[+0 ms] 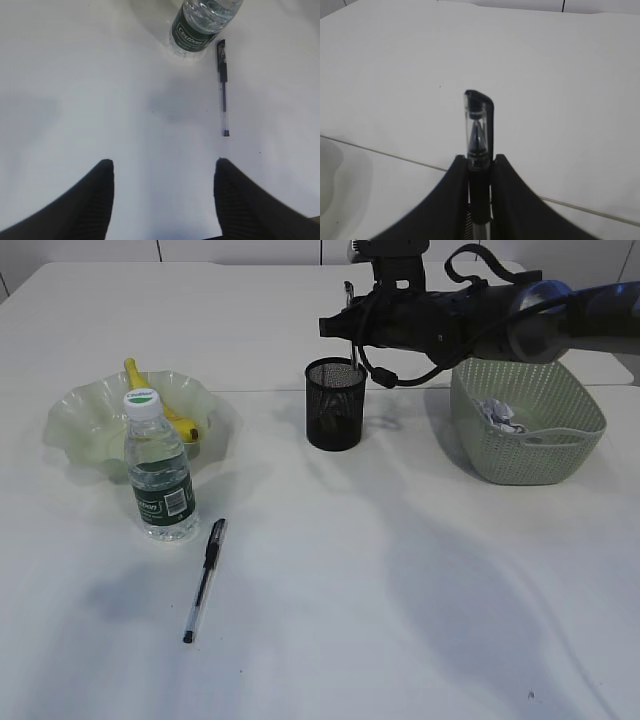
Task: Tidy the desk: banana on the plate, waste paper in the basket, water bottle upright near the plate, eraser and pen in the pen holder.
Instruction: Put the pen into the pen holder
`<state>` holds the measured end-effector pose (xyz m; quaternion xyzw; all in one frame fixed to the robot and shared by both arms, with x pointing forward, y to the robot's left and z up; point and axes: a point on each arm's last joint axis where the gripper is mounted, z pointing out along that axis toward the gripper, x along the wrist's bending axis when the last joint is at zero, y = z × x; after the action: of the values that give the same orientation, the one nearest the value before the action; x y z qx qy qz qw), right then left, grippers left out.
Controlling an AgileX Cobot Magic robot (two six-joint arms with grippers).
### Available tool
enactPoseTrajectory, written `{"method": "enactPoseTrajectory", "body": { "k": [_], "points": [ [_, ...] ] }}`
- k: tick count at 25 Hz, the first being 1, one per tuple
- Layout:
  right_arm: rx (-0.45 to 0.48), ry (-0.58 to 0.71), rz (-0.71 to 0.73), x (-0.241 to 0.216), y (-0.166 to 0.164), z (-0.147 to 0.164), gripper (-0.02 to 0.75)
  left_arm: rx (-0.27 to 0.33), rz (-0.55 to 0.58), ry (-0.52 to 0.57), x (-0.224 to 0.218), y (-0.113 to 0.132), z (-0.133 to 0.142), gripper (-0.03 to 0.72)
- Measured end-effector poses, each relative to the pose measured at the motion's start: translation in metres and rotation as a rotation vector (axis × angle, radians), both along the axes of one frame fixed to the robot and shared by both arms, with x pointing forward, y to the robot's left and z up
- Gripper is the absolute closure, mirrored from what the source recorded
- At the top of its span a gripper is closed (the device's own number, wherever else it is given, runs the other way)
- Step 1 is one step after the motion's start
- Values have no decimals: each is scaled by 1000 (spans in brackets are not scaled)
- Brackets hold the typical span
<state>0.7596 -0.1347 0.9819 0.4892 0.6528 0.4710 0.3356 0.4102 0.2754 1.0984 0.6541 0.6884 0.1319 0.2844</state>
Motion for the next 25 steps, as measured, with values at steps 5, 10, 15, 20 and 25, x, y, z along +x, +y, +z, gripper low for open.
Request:
{"method": "enactPoseTrajectory", "body": {
  "k": [5, 10, 15, 20, 25],
  "points": [
    [-1, 0, 0, 0, 0, 0, 592, 0, 0, 0, 0, 0, 0, 245],
    [1, 0, 0, 0, 0, 0, 586, 0, 0, -2, 0, 0, 0, 245],
    [1, 0, 0, 0, 0, 0, 586, 0, 0, -2, 0, 0, 0, 245],
    [-3, 11, -2, 0, 0, -1, 585, 2, 0, -2, 0, 0, 0, 245],
    [-12, 32, -10, -4, -2, 11, 582, 2, 0, -3, 0, 0, 0, 245]
  ]
}}
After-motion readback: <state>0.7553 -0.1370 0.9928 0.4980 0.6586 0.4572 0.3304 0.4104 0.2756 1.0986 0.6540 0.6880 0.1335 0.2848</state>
